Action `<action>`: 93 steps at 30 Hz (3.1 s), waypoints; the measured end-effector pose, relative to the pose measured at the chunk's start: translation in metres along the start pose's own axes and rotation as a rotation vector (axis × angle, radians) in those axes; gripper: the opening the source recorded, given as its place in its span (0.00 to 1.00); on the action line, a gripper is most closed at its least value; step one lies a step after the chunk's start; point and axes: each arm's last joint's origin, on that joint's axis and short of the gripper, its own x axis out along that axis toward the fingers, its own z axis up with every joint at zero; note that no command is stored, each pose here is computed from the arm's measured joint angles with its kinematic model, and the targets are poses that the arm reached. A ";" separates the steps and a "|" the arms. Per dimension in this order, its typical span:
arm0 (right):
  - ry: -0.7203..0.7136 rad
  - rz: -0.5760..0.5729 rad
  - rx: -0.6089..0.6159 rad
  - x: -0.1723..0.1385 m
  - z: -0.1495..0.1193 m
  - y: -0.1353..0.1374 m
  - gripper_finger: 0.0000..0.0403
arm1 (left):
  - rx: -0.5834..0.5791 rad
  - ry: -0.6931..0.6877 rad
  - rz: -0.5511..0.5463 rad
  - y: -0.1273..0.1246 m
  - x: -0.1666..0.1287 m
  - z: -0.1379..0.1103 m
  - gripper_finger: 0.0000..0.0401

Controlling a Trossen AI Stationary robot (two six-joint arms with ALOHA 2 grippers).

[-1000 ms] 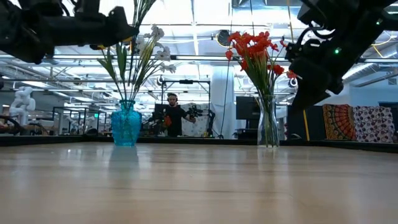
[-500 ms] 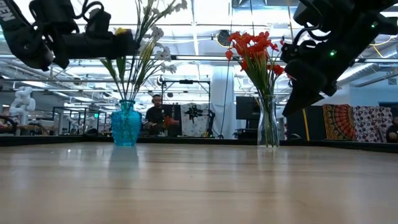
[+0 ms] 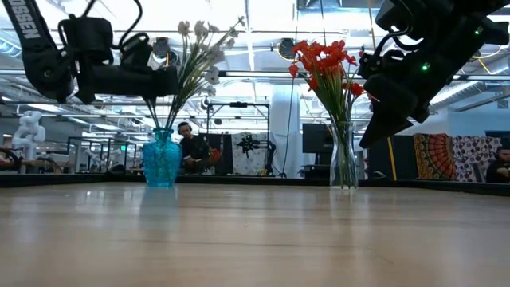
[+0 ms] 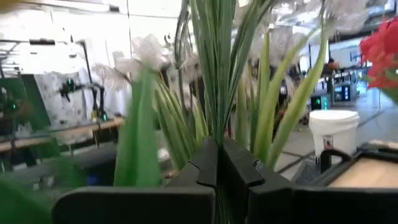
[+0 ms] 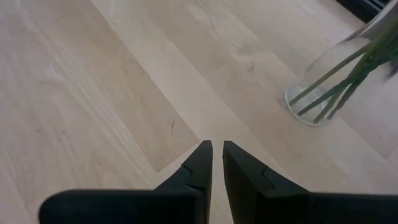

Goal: Sort flowers into vase by color
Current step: Put the white flowers into the blue vase, then return to Home Position

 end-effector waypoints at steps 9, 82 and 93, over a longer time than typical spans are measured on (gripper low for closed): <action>0.002 0.001 -0.001 0.000 0.000 0.000 0.08 | -0.075 0.085 -0.004 -0.002 -0.001 -0.018 0.02; -0.048 0.008 0.031 0.000 0.004 0.002 0.08 | -0.052 0.154 0.021 -0.034 -0.064 -0.016 0.37; -0.048 0.000 0.031 0.001 0.005 0.001 0.08 | -0.109 0.112 -0.312 -0.067 -0.093 -0.003 0.37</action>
